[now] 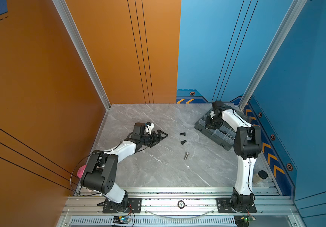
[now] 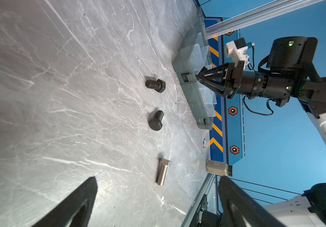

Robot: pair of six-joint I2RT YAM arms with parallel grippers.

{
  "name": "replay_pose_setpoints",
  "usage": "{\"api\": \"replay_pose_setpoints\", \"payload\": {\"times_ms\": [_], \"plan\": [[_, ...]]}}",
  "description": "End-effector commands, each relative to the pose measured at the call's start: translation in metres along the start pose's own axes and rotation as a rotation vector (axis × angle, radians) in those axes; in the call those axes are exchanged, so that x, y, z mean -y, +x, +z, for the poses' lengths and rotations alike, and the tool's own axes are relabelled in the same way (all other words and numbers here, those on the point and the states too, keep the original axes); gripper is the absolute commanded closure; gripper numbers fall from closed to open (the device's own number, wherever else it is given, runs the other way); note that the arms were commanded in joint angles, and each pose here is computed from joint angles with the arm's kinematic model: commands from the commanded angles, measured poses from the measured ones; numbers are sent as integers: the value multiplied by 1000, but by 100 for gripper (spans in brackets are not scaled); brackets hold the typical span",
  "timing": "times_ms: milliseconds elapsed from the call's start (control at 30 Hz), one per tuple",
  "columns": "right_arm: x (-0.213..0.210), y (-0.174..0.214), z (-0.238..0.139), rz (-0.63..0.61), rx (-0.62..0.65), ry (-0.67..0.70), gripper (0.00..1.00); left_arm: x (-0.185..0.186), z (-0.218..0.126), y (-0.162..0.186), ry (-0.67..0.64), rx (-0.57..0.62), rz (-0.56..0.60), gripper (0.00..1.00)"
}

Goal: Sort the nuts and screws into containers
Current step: 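Lower the black bolt into an empty compartment and open the right gripper, then move the right gripper back over another black hex bolt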

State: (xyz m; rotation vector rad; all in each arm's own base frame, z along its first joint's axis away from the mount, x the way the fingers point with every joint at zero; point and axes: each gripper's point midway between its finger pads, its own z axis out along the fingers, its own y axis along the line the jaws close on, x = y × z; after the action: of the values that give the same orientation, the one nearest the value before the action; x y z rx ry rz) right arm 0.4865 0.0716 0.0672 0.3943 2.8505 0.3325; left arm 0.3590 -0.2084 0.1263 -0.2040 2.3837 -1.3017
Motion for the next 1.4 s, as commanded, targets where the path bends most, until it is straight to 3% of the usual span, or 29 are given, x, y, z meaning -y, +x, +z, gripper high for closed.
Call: {"api": "replay_pose_setpoints", "payload": {"times_ms": [0,233,333,667,933,1367], "plan": [[6,0,-7,-9,-5,26,64,0,-7,-1,-1,16,22,2],[-7,4,-38,-39,28,-14,62,0,-7,-1,-6,14,21,2],[-24,2,-72,-69,90,-54,62,0,-9,-2,-12,21,24,2],[-62,43,-109,-152,122,-89,60,-1,-8,-5,-17,20,20,2],[-91,83,-94,-181,95,-100,57,-3,-8,-8,-19,21,13,2],[-139,133,-19,-140,54,-111,54,-10,-13,-7,-14,28,0,2]]}}
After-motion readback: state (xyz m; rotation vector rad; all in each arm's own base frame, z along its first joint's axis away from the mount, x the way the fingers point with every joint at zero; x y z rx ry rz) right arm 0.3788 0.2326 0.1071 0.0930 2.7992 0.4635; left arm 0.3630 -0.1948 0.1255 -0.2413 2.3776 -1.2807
